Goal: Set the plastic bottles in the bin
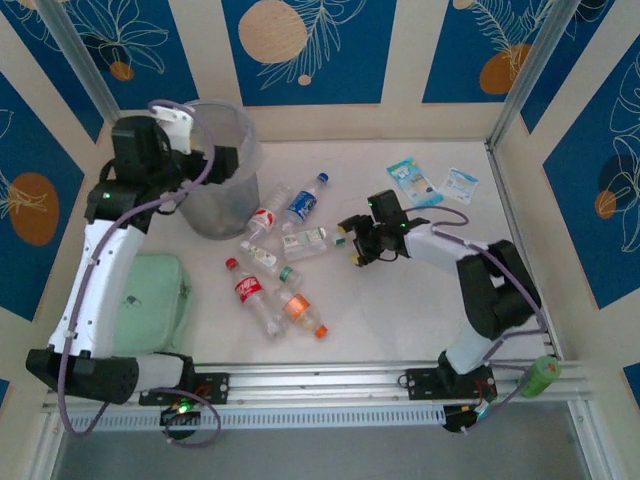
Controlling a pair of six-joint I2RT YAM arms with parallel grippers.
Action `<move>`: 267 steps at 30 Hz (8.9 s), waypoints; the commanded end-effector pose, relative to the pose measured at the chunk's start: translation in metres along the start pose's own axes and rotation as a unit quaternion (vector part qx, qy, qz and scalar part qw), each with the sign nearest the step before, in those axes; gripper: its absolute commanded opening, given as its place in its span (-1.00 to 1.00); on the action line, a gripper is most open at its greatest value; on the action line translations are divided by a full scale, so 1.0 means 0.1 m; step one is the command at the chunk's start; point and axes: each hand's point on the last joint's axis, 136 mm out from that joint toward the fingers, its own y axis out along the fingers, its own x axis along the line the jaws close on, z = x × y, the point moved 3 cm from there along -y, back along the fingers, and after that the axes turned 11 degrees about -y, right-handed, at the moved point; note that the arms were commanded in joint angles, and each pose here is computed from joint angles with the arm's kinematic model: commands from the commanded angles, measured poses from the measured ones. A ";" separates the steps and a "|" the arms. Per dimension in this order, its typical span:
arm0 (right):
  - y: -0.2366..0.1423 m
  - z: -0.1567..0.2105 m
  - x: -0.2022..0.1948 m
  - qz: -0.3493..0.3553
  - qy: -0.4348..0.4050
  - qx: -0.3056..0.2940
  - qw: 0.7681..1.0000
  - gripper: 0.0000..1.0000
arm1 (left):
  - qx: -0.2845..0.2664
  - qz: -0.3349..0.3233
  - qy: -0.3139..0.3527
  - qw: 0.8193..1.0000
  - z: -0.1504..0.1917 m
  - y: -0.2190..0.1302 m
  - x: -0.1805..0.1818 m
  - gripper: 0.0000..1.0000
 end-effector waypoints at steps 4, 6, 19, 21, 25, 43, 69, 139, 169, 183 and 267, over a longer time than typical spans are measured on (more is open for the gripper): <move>0.31 -0.08 0.29 0.000 0.001 -0.021 1.000 0.57 | 0.033 0.057 -0.007 0.998 0.39 0.05 -0.44 1.00; 0.40 -0.10 0.27 0.003 0.009 -0.022 1.000 0.54 | 0.041 0.058 -0.011 0.997 0.51 0.08 -0.47 1.00; 0.21 -0.20 0.27 0.011 -0.013 -0.043 0.999 -0.14 | 0.059 0.068 -0.019 0.996 0.65 0.28 -0.55 1.00; 0.04 -0.23 0.31 0.009 -0.034 -0.055 0.998 -0.25 | 0.057 0.071 -0.017 0.996 0.62 0.27 -0.58 1.00; -0.39 -0.33 0.33 -0.011 -0.082 -0.076 0.994 -0.37 | 0.056 0.091 -0.024 0.994 0.59 0.26 -0.67 1.00; -2.10 0.00 0.78 -0.281 -0.494 -0.059 0.820 -0.63 | 0.164 0.361 0.014 0.918 1.11 0.87 -2.11 1.00; -2.25 0.05 1.08 -0.347 -0.507 -0.048 0.788 -0.64 | 0.215 0.335 0.029 0.917 1.49 1.30 -2.15 0.54; -2.08 -0.20 0.37 -0.168 -0.462 -0.086 0.867 0.71 | 0.128 -0.116 -0.068 0.983 0.37 1.16 1.38 0.95; -1.83 -0.08 0.32 -0.136 -0.453 -0.057 0.879 0.70 | 0.193 -0.096 -0.133 0.967 1.13 1.78 1.52 -0.53; -1.10 1.34 -0.06 -0.040 -0.647 0.165 0.743 0.48 | 0.074 -0.173 -0.025 0.982 -0.11 1.02 1.28 0.86; 0.18 0.07 0.30 0.107 -0.346 0.054 0.930 0.96 | 0.044 0.112 -0.150 0.981 0.57 0.60 -0.76 1.00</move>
